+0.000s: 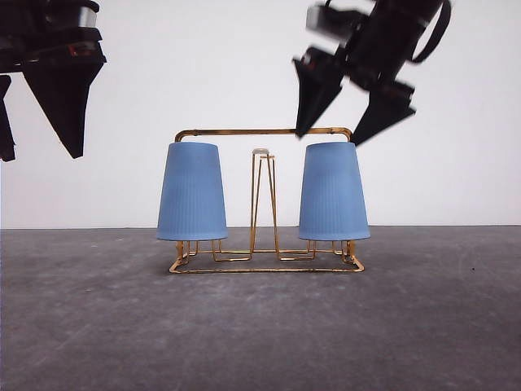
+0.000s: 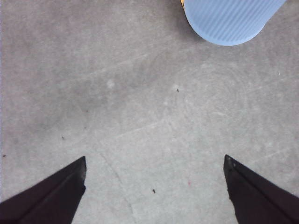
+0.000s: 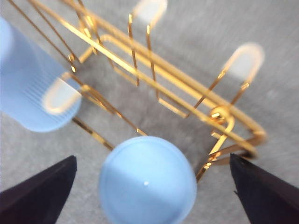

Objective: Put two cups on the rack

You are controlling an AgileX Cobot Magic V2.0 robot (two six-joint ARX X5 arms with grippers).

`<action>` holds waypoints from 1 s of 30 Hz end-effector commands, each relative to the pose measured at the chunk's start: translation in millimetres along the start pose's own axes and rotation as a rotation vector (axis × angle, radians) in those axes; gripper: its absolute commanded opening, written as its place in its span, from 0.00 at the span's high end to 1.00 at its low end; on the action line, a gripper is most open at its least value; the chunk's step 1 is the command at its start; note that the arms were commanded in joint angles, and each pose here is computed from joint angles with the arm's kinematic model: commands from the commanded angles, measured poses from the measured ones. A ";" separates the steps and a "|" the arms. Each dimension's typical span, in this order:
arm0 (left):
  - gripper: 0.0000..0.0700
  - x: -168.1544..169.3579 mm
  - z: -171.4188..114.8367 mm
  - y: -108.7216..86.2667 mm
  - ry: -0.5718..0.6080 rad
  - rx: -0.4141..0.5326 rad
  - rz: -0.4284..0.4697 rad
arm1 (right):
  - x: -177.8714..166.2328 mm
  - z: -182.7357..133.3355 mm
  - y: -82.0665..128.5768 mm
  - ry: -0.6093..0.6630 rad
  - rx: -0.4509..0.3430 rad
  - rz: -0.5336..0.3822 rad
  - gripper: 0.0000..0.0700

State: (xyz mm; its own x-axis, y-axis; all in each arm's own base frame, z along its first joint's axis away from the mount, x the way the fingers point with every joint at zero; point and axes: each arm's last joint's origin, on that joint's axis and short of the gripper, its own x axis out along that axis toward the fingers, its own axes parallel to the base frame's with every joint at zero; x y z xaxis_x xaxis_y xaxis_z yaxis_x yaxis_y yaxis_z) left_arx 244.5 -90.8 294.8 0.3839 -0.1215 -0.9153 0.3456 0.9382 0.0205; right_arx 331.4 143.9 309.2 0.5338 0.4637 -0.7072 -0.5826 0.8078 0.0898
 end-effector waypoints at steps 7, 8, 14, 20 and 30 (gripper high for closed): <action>0.21 -1.1 3.5 6.3 -0.008 -0.007 0.006 | -55.6 8.7 8.3 -0.101 -0.012 -0.041 0.05; 0.21 -1.3 3.2 9.3 -0.008 -0.017 0.007 | -62.0 7.4 8.4 -0.098 -0.009 -0.047 0.05; 0.21 -8.8 -0.7 36.8 -0.043 -0.098 -0.072 | -90.9 -8.4 1.4 -0.075 0.028 -0.122 0.05; 0.21 -20.5 -9.6 64.5 -0.078 -0.196 -0.035 | -111.0 -44.8 -12.1 -0.073 0.096 -0.217 0.05; 0.21 -34.9 -15.9 70.9 -0.129 -0.223 -0.010 | -137.6 -123.7 -12.7 -0.088 0.304 -0.351 0.05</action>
State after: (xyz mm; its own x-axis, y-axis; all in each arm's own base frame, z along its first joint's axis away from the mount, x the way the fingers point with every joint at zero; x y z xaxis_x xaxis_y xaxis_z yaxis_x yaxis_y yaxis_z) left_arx 239.1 -14.9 318.9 0.4830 -0.1553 -0.8617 0.1440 0.9848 -0.0967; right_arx 191.0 25.9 318.3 0.7116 0.1712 -0.6815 -0.1987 0.9793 0.0386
